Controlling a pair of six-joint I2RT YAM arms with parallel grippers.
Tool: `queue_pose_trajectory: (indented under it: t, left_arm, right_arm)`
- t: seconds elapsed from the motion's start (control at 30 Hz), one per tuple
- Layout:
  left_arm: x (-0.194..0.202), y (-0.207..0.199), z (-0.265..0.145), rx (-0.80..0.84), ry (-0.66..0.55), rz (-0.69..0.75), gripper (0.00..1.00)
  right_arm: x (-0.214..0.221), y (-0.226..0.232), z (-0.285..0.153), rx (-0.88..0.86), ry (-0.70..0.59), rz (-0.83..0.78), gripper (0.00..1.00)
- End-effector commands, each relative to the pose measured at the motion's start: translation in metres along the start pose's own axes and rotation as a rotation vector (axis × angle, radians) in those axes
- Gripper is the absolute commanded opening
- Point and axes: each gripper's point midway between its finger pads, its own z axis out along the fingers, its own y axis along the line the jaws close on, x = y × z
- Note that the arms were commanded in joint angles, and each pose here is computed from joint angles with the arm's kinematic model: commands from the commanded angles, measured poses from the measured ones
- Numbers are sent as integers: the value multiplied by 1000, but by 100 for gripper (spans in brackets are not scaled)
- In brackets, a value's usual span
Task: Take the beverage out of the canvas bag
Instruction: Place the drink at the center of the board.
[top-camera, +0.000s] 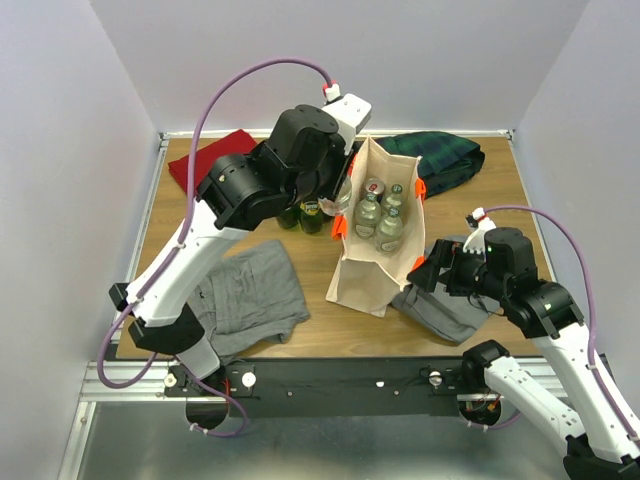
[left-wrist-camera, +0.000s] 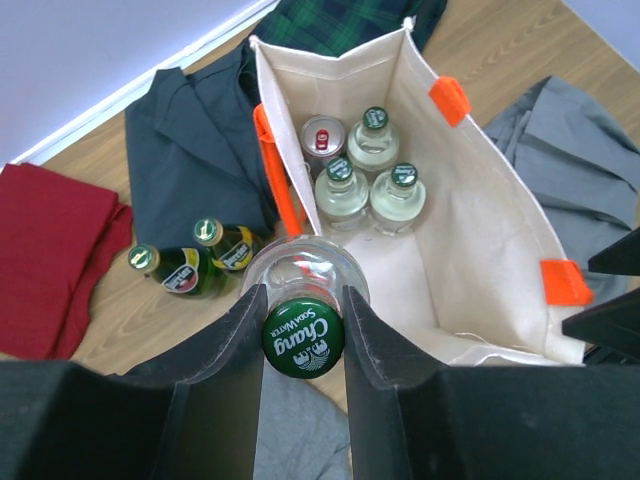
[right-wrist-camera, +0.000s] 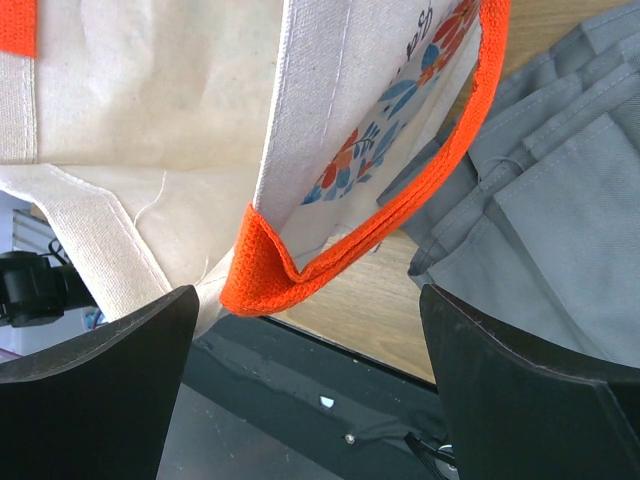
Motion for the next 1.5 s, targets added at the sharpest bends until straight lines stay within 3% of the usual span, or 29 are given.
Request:
queue_pose_trajectory:
  t: [0.0,0.27,0.53,1.47]
  left_arm:
    - [-50,28,-33,-99,-243,-66,0]
    - [-36,55,-36,-232,-243,-108,0]
    - [-7,77,-13,-291,-198,-164,0]
    - [78,49,74,-94,-174,-249,0]
  right_arm:
    - [7,-11,4,45,21,4,100]
    - [8,-10,5,45,29,1,100]
    - [8,-10,5,43,33,-2,100]
    - [11,-14,10,65,56,10,100]
